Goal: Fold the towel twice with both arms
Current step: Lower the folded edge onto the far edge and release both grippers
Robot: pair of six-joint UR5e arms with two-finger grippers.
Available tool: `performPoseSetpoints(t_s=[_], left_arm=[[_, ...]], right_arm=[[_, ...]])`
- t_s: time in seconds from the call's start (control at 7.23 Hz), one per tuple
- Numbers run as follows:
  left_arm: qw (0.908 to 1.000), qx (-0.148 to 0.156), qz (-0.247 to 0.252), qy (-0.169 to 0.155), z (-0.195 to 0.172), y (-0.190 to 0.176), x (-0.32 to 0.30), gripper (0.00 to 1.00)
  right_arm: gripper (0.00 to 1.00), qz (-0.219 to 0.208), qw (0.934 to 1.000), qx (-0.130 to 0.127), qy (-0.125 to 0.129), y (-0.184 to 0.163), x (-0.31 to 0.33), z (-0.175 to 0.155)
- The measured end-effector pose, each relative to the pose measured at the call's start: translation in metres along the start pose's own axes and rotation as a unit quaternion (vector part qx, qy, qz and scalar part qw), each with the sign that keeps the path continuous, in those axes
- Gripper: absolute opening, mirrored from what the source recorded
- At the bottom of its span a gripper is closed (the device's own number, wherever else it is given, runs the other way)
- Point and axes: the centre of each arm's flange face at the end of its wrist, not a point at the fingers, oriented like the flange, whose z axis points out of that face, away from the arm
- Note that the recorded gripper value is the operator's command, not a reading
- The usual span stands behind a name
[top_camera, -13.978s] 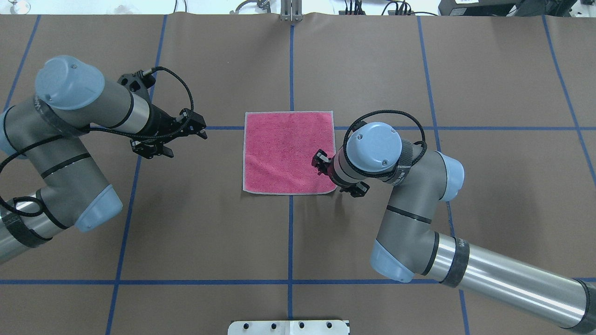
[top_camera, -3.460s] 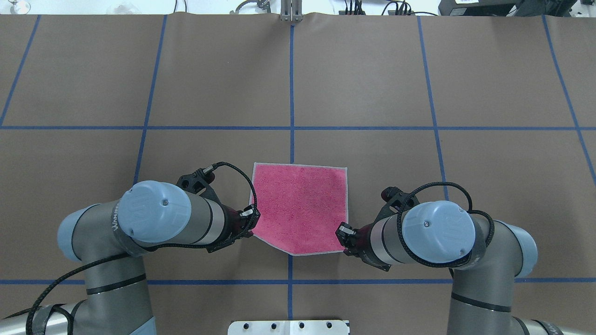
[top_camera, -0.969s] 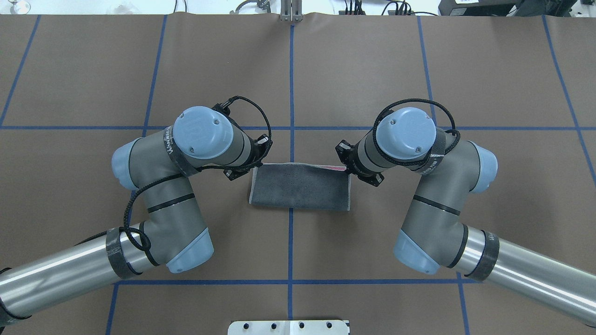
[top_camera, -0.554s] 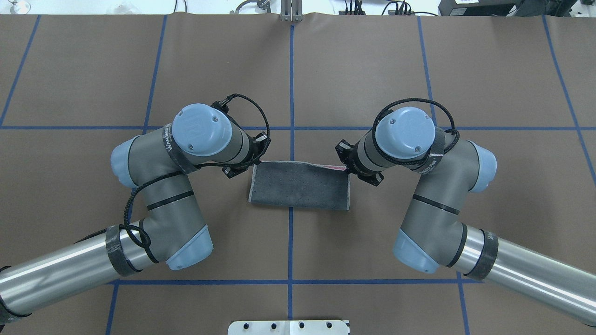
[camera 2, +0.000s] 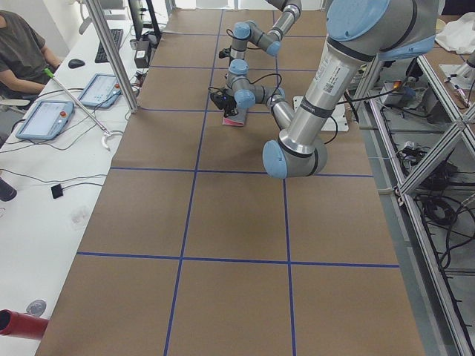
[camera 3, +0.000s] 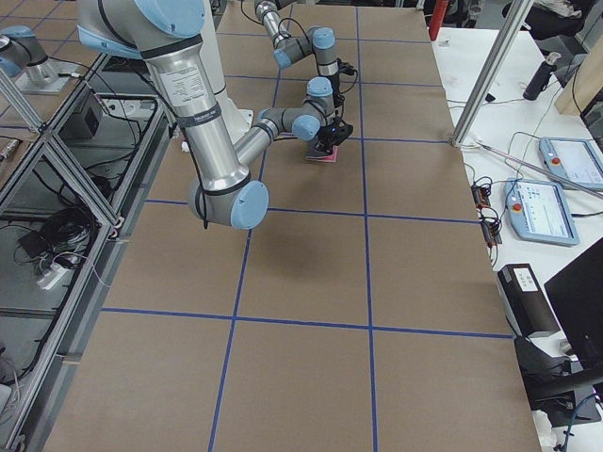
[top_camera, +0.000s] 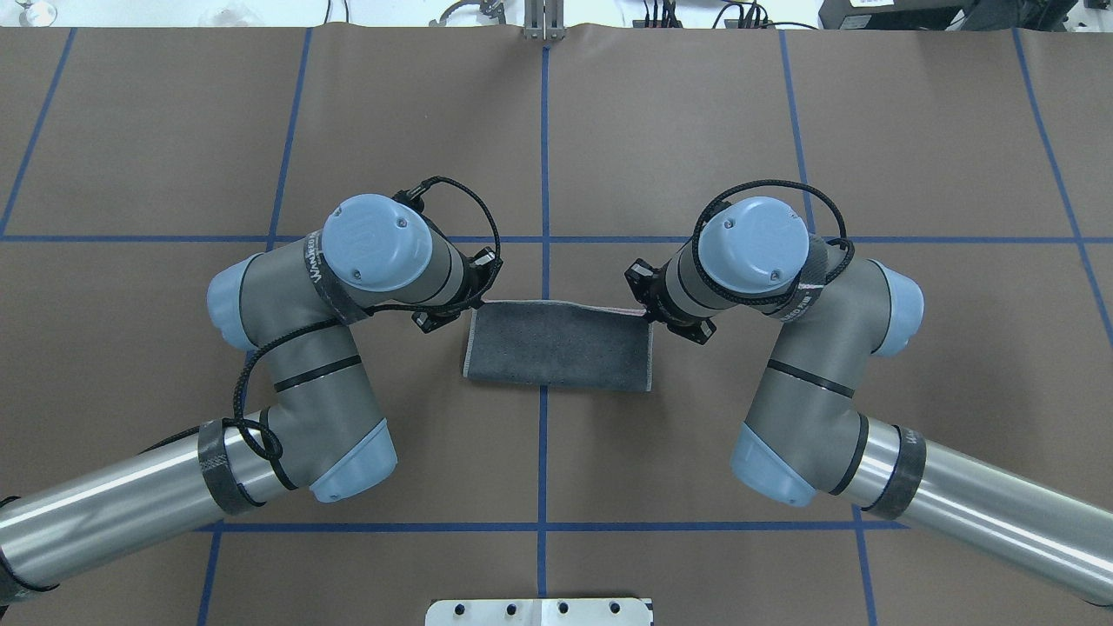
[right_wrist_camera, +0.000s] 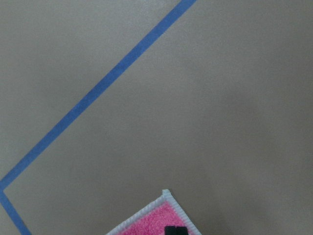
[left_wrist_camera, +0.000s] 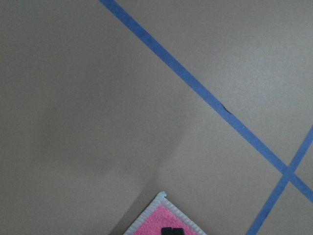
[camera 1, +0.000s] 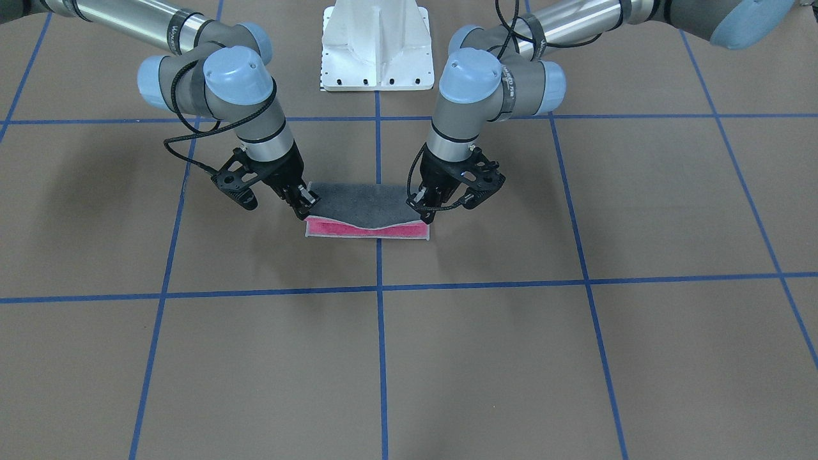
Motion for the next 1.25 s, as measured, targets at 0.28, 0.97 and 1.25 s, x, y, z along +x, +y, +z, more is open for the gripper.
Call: performPoseSetpoints(t_s=[0.28,0.97,1.25], left_arm=[[1.0000,-0.001,0.001,0.002,0.000,0.000,-0.001,0.00],[1.0000,0.000,0.001,0.001,0.001,-0.002,-0.002,0.37],[1.0000,0.001,0.000,0.001,0.001,-0.002,-0.002,0.44]], right_arm=[[0.30,-0.002,1.0000,0.001,0.000,-0.001,-0.001,0.000],[0.40,-0.003,1.0000,0.003,0.001,-0.001,-0.011,0.005],[0.40,-0.002,1.0000,0.003,0.000,-0.001,-0.011,0.005]])
